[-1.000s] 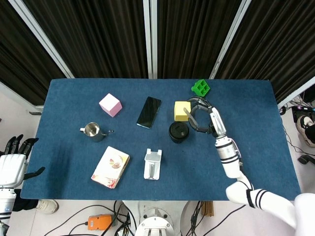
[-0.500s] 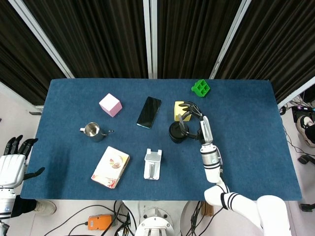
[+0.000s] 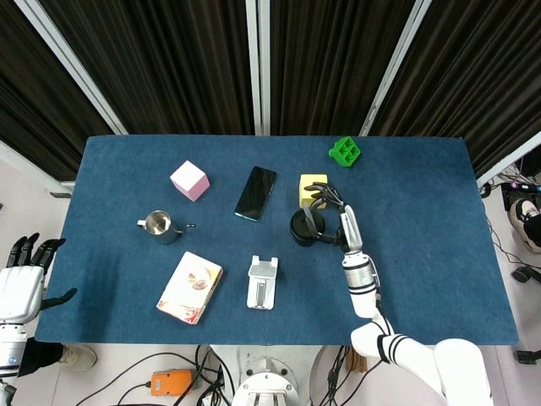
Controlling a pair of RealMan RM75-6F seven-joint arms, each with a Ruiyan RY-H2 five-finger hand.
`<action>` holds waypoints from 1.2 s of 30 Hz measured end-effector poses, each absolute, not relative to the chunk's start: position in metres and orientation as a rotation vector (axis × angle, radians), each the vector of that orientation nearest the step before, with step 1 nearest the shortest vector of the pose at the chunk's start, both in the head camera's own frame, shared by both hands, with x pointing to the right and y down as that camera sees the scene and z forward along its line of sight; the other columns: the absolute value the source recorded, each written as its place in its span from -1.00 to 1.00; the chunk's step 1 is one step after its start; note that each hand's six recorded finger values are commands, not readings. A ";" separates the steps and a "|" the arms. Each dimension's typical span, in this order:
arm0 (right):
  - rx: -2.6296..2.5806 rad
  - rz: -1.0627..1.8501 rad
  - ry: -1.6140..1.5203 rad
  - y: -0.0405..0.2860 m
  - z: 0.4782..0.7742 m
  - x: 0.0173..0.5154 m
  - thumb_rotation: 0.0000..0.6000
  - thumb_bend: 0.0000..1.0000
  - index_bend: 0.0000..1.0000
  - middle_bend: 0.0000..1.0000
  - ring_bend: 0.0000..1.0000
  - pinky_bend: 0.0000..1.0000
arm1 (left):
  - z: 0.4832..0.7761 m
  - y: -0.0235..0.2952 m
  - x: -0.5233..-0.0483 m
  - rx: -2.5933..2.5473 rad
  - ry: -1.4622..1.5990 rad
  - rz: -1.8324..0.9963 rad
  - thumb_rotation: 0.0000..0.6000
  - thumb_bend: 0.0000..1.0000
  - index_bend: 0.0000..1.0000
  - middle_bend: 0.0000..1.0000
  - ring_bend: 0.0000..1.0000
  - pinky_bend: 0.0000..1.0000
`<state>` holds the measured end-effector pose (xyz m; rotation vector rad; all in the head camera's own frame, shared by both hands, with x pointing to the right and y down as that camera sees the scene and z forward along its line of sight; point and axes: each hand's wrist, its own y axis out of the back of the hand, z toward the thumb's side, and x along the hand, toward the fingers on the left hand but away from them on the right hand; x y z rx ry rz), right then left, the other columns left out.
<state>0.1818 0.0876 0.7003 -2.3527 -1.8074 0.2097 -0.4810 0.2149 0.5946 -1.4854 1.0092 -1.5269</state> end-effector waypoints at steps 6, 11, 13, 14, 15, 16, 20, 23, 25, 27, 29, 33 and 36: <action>-2.364 0.220 -1.797 0.089 0.703 0.179 1.00 0.14 0.39 -0.27 -0.49 -0.31 | 0.596 0.215 -0.481 -1.486 1.007 -1.530 1.00 -0.95 -0.69 -0.65 -0.99 -1.00; -2.384 0.225 -1.795 0.090 0.706 0.178 1.00 0.14 0.33 -0.27 -0.51 -0.35 | 0.596 0.215 -0.481 -1.487 1.008 -1.530 1.00 -0.95 -0.69 -0.65 -0.99 -1.00; -2.394 0.222 -1.789 0.091 0.706 0.177 1.00 0.14 0.21 -0.27 -0.58 -0.42 | 0.596 0.214 -0.481 -1.487 1.009 -1.529 1.00 -0.95 -0.69 -0.65 -0.99 -1.00; -2.399 0.220 -1.786 0.091 0.707 0.177 1.00 0.14 0.10 -0.29 -0.63 -0.48 | 0.596 0.214 -0.481 -1.486 1.010 -1.528 1.00 -0.95 -0.69 -0.65 -0.99 -1.00; -2.405 0.219 -1.779 0.091 0.707 0.177 1.00 0.14 0.03 -0.31 -0.66 -0.52 | 0.596 0.214 -0.482 -1.486 1.009 -1.528 1.00 -0.95 -0.69 -0.65 -0.99 -1.00; -2.409 0.222 -1.771 0.092 0.708 0.177 1.00 0.14 -0.07 -0.35 -0.71 -0.58 | 0.596 0.214 -0.482 -1.485 1.007 -1.528 1.00 -0.95 -0.69 -0.65 -0.99 -1.00; -2.416 0.223 -1.753 0.094 0.708 0.177 1.00 0.14 -0.37 -0.46 -0.80 -0.70 | 0.596 0.214 -0.482 -1.482 1.008 -1.526 1.00 -0.95 -0.69 -0.65 -0.99 -1.00; -2.413 0.212 -1.746 0.095 0.707 0.178 1.00 0.14 -0.51 -0.50 -0.83 -0.74 | 0.596 0.214 -0.482 -1.483 1.008 -1.525 1.00 -0.95 -0.69 -0.65 -0.99 -1.00; -2.407 0.200 -1.743 0.095 0.704 0.180 1.00 0.14 -0.53 -0.51 -0.84 -0.75 | 0.597 0.213 -0.481 -1.486 1.007 -1.524 1.00 -0.95 -0.69 -0.65 -0.99 -1.00; -2.397 0.192 -1.733 0.094 0.701 0.183 1.00 0.14 -0.54 -0.52 -0.84 -0.76 | 0.597 0.213 -0.480 -1.489 1.004 -1.522 1.00 -0.95 -0.69 -0.65 -0.99 -1.00; -2.378 0.193 -1.709 0.092 0.697 0.188 1.00 0.14 -0.54 -0.52 -0.84 -0.76 | 0.597 0.212 -0.480 -1.490 1.003 -1.520 1.00 -0.95 -0.69 -0.65 -0.99 -1.00; -2.276 0.261 -1.603 0.084 0.685 0.206 1.00 0.12 -0.51 -0.52 -0.83 -0.73 | 0.596 0.211 -0.481 -1.490 1.001 -1.523 1.00 -0.95 -0.69 -0.65 -0.99 -1.00; -2.154 0.381 -1.490 0.075 0.675 0.229 1.00 -0.04 -0.54 -0.52 -0.83 -0.72 | 0.597 0.210 -0.481 -1.494 1.007 -1.521 1.00 -0.95 -0.69 -0.65 -0.99 -1.00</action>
